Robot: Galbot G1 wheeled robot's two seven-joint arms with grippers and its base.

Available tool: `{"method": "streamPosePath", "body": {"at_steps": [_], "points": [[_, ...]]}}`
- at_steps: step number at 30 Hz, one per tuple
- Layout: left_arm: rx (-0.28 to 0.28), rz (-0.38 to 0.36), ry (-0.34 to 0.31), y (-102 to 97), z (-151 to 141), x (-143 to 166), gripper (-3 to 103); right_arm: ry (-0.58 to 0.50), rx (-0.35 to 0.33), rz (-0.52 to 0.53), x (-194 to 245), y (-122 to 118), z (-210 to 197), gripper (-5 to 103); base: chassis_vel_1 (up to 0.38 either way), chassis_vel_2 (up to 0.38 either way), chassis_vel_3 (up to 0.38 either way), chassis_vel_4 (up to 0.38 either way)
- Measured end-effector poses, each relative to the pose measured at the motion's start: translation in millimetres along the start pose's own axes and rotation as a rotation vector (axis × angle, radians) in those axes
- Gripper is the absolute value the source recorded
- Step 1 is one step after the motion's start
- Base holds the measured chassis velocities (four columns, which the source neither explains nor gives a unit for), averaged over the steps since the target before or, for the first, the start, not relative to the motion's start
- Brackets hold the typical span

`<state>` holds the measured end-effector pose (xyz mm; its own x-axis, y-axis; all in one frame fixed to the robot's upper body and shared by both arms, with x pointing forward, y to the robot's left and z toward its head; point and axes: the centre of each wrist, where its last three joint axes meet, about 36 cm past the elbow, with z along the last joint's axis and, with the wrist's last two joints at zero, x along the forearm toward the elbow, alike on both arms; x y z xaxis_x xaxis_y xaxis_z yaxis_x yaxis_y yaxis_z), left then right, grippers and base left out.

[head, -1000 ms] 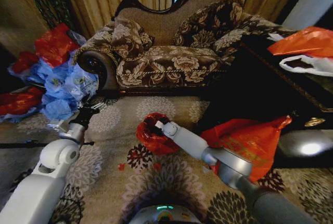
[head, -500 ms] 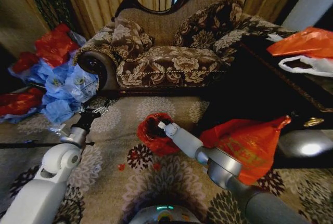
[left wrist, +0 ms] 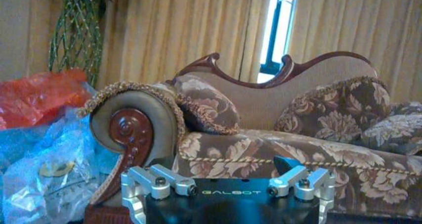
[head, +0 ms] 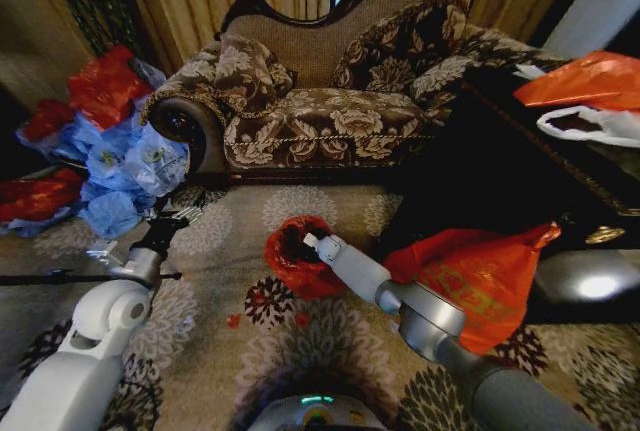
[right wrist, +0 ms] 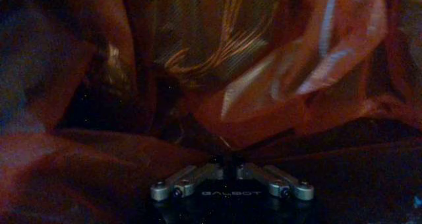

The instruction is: Place a garbage bag over the trash bin.

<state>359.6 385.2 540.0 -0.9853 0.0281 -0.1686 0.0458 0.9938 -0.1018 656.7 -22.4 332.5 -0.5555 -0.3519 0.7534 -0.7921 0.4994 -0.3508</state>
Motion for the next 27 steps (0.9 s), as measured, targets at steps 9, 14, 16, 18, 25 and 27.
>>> {"method": "streamPosePath", "body": {"at_steps": [9,14,16,18,25,27], "points": [[0.015,0.001,0.003,-2.6,1,-2,100,-0.024,-0.327,0.038,8,-3,-18,40,0.0,0.0,0.0,0.0],[0.02,0.001,0.007,-3.5,1,-1,100,-0.03,-0.373,0.037,13,-7,-29,56,0.0,0.0,0.0,0.0],[0.025,0.0,0.008,-4.8,1,1,100,-0.03,-0.398,0.035,15,-8,-32,67,0.0,0.0,0.0,0.0],[0.026,0.0,0.009,-5.3,1,1,100,-0.031,-0.402,0.035,16,-8,-34,67,0.0,0.0,0.0,0.0],[0.026,0.0,0.008,-6.7,-2,6,100,-0.035,-0.442,0.029,23,-10,-48,97,0.0,0.0,0.0,0.0],[0.027,0.0,0.007,-6.9,-3,6,100,-0.036,-0.442,0.029,23,-11,-49,97,0.0,0.0,0.0,0.0]]}}
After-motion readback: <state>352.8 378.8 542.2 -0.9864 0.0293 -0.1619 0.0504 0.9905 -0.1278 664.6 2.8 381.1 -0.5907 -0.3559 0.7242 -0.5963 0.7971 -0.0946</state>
